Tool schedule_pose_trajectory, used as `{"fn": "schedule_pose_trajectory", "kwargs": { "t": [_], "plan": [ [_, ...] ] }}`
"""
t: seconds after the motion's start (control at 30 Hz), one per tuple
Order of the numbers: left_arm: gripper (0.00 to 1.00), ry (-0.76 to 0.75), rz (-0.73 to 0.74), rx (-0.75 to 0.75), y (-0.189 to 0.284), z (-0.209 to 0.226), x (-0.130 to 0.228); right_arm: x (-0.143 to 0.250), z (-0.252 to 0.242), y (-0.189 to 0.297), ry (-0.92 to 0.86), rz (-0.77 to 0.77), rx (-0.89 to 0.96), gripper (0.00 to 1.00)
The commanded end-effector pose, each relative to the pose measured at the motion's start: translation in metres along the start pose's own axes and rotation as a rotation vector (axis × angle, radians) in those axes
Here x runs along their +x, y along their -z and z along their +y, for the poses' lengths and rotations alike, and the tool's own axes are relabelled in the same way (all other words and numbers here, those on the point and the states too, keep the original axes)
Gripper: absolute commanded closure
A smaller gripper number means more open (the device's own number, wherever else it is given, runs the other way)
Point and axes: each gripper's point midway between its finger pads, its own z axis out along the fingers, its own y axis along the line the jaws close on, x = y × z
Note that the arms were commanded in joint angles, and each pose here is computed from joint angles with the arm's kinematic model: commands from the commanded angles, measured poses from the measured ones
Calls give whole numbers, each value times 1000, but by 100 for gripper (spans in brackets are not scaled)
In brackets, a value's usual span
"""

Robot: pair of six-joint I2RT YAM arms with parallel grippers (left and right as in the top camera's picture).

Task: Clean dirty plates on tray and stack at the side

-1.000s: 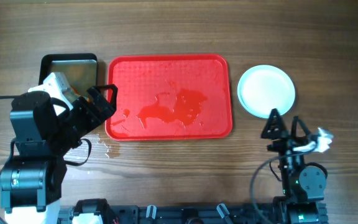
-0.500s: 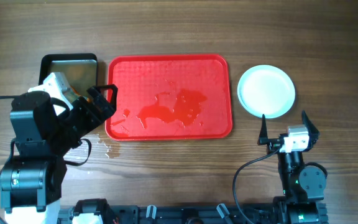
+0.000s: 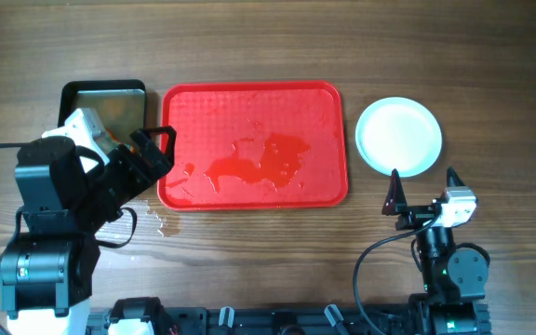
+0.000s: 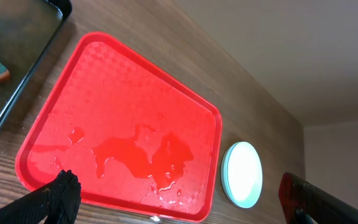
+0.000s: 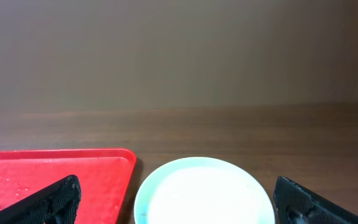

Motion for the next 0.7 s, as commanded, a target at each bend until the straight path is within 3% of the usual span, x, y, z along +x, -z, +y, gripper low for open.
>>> {"fn": "schedule_pose_trajectory", "kwargs": {
  "t": [0.0, 0.4, 0.47, 0.53, 0.67],
  "plan": [
    [0, -23, 10, 16, 0, -3, 2, -1, 2, 0, -28, -7, -14, 0],
    [0, -24, 9, 15, 0, -3, 2, -1, 2, 0, -28, -7, -14, 0],
    [0, -25, -71, -97, 4, 17, -10, -1, 2, 0, -28, -7, -14, 0],
    [0, -13, -42, -155, 8, 31, 3, -1, 2, 0, -28, -7, -14, 0],
    [0, -53, -95, -168, -4, 62, 24, -1, 2, 0, -28, -7, -14, 0]
  ]
}}
